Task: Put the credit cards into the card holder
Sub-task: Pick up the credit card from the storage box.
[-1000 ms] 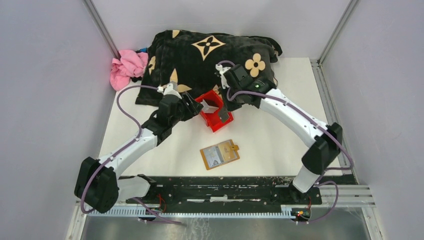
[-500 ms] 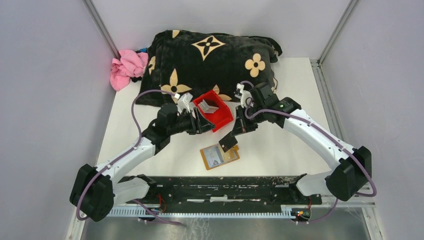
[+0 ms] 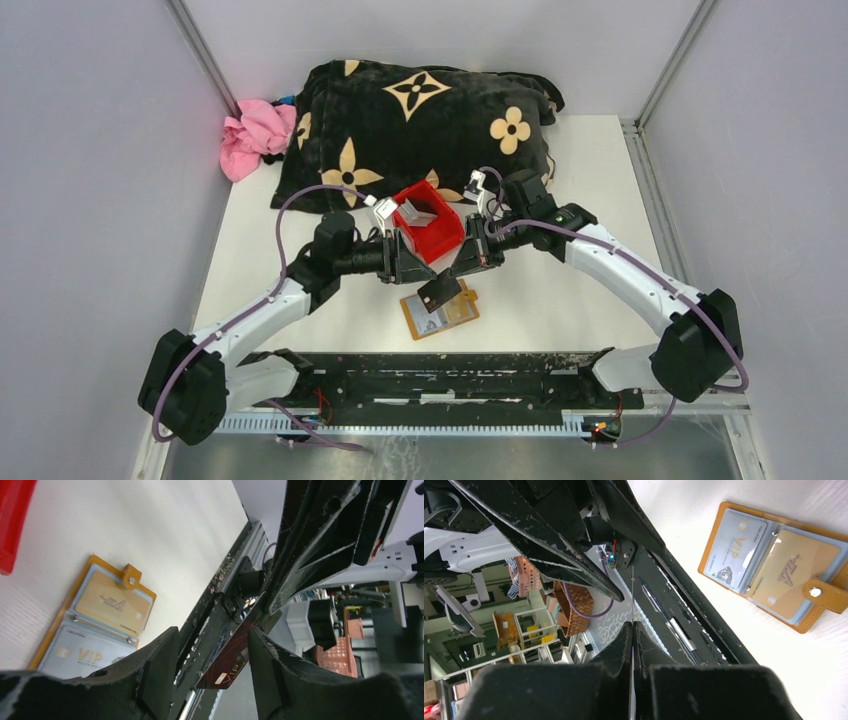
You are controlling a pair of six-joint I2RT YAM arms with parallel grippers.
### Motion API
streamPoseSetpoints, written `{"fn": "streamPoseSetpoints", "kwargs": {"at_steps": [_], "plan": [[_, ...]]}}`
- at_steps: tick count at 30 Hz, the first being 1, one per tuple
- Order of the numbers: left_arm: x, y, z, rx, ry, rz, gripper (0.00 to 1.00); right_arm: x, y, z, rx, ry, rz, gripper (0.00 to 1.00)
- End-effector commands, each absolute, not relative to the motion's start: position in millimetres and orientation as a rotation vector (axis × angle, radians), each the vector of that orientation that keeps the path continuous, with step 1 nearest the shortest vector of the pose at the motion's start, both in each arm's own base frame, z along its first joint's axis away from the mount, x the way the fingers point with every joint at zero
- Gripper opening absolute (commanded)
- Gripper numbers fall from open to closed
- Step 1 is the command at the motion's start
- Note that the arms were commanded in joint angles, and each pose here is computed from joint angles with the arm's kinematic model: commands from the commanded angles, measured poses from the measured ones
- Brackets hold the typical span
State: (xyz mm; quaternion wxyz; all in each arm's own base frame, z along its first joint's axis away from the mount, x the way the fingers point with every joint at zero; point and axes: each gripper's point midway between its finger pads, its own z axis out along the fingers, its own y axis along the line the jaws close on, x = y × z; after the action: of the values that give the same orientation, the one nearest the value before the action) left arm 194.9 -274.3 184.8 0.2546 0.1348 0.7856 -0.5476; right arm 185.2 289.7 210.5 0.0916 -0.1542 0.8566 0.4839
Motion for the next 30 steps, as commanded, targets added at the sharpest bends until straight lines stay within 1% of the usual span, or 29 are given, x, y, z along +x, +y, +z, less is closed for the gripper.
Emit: {"fn": "streamPoseSetpoints", "kwargs": {"at_steps": [1, 7, 9, 16, 17, 19, 20, 22, 23, 24, 26, 27, 30], "plan": [[181.9, -279.8, 190.2, 0.501, 2.083, -1.568, 0.59, 188.9, 299.6, 219.3, -0.477, 2.480, 1.541, 0.01], [175.0, -282.0, 187.7, 0.531, 2.099, -1.628, 0.54, 192.6, 303.6, 211.1, -0.439, 2.489, 1.590, 0.01], [172.5, -282.7, 187.5, 0.545, 2.103, -1.646, 0.50, 195.7, 304.4, 209.3, -0.422, 2.489, 1.600, 0.01], [167.6, -284.5, 180.8, 0.565, 2.138, -1.697, 0.28, 212.6, 306.2, 204.2, -0.358, 2.481, 1.641, 0.01], [168.4, -284.9, 179.6, 0.561, 2.144, -1.696, 0.23, 215.4, 306.9, 203.4, -0.349, 2.479, 1.644, 0.01], [170.3, -285.9, 175.9, 0.550, 2.161, -1.698, 0.08, 220.5, 307.4, 200.0, -0.330, 2.483, 1.652, 0.01], [171.8, -286.5, 174.4, 0.541, 2.168, -1.699, 0.04, 223.4, 307.7, 199.1, -0.322, 2.480, 1.656, 0.01], [175.7, -288.0, 170.3, 0.517, 2.181, -1.688, 0.03, 230.7, 307.3, 196.3, -0.298, 2.483, 1.648, 0.01], [179.8, -288.4, 167.9, 0.497, 2.188, -1.671, 0.03, 233.4, 306.3, 194.5, -0.289, 2.492, 1.635, 0.03], [183.9, -288.4, 164.9, 0.470, 2.198, -1.650, 0.03, 236.8, 304.9, 193.4, -0.283, 2.501, 1.611, 0.13], [193.1, -289.0, 158.5, 0.396, 2.214, -1.614, 0.03, 243.0, 298.2, 187.8, -0.307, 2.514, 1.495, 0.37], [199.0, -288.8, 155.5, 0.349, 2.218, -1.590, 0.03, 245.8, 293.6, 184.7, -0.314, 2.523, 1.431, 0.44], [217.3, -287.2, 151.2, 0.173, 2.192, -1.527, 0.03, 251.9, 283.0, 178.3, -0.312, 2.514, 1.295, 0.56]]}}
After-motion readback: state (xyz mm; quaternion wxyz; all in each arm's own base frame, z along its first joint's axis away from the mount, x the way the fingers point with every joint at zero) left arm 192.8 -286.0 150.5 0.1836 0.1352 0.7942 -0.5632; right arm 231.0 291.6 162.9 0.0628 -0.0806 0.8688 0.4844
